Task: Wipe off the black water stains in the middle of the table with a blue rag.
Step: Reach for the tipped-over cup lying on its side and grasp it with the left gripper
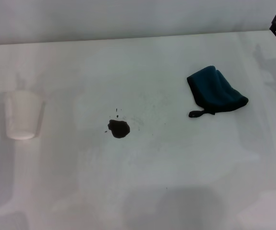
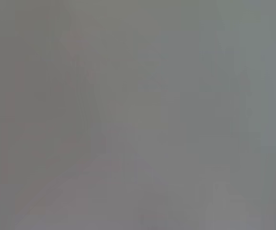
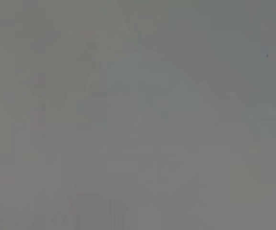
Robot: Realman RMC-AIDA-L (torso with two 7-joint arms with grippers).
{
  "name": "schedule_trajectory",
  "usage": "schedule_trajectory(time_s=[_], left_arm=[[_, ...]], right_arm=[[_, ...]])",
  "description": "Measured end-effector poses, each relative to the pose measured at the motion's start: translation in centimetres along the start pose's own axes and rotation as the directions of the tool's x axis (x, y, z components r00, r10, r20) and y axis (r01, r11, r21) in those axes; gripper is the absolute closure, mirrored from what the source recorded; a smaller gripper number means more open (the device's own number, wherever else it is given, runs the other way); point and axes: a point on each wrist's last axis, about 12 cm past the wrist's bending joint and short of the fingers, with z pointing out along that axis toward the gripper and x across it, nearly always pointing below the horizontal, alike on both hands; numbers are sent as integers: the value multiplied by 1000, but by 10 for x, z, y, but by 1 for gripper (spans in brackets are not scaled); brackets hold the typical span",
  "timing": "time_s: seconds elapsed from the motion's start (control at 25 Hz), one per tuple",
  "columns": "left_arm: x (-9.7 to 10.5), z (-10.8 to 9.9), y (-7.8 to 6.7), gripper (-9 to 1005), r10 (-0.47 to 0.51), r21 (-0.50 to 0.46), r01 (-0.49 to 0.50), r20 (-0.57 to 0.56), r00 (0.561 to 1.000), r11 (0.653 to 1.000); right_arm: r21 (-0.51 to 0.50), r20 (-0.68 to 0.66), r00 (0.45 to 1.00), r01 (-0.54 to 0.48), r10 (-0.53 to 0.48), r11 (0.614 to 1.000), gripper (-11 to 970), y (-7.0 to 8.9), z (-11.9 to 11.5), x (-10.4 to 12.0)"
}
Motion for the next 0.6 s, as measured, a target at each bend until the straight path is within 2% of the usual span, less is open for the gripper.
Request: schedule_trajectory(time_s=[0.28,0.6], left_arm=[[3,9,-9,120,1,34,0,-44,999,999],[2,21,-10,120,-9,19,10,-66,998,1000]], right_arm=[[5,4,1000,5,-5,1000,85,-3,0,-1],[13,-1,1000,4,-4,1000,85,-5,-4,2]])
